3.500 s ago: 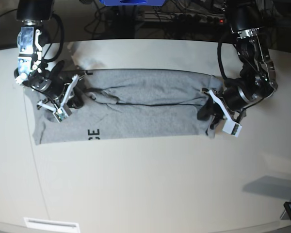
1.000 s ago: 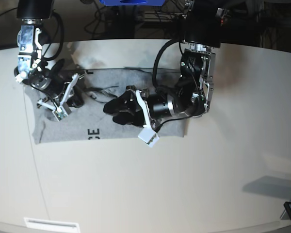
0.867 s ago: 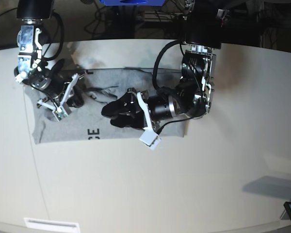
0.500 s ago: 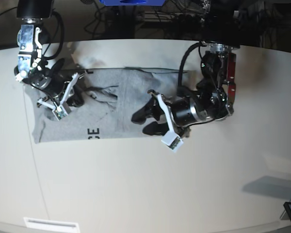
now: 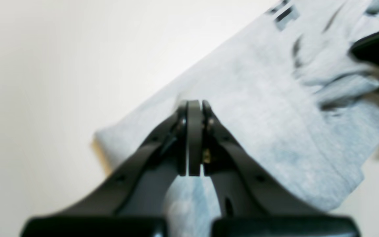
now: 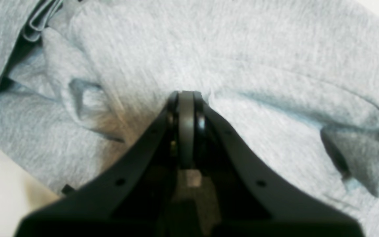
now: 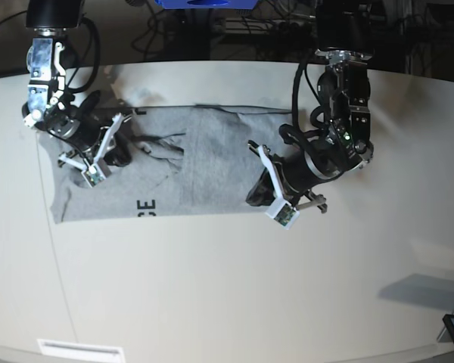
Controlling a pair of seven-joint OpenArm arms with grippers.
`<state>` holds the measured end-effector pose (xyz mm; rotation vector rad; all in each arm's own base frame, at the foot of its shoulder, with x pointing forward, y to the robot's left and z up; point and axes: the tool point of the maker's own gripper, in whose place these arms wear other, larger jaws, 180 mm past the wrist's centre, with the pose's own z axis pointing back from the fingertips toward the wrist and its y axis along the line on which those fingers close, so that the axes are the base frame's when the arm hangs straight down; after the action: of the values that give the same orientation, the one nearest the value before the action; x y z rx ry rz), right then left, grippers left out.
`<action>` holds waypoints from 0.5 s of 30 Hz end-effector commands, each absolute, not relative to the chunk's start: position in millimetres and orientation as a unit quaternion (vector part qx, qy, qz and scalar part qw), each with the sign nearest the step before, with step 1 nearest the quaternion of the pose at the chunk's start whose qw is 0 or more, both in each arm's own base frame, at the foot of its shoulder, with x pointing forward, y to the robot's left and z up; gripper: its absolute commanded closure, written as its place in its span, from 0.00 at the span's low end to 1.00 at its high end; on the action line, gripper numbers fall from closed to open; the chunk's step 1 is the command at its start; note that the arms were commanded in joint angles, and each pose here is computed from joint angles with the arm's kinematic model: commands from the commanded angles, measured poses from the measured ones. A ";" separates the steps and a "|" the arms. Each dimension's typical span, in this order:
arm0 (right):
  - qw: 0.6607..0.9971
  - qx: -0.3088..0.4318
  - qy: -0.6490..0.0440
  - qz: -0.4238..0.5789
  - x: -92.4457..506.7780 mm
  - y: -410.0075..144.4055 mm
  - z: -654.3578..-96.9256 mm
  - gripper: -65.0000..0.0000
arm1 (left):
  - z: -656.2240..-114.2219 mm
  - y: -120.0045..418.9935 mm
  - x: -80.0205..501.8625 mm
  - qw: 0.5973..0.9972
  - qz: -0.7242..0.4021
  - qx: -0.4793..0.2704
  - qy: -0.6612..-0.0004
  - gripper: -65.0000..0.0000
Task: Fold the T-shirt properly
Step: 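Release the left gripper and reposition it on the folded end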
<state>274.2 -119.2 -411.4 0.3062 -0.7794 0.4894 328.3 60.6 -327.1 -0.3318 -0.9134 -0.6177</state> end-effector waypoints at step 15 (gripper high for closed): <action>0.892 0.133 -0.354 0.247 267.9 -125.0 -417.3 1.00 | -380.6 70.6 344.9 0.873 -0.299 -0.081 -0.376 1.00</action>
<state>274.1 -119.3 -411.4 0.3062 -0.7794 0.4890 333.3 74.3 -395.0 -0.1603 -0.7270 -0.6290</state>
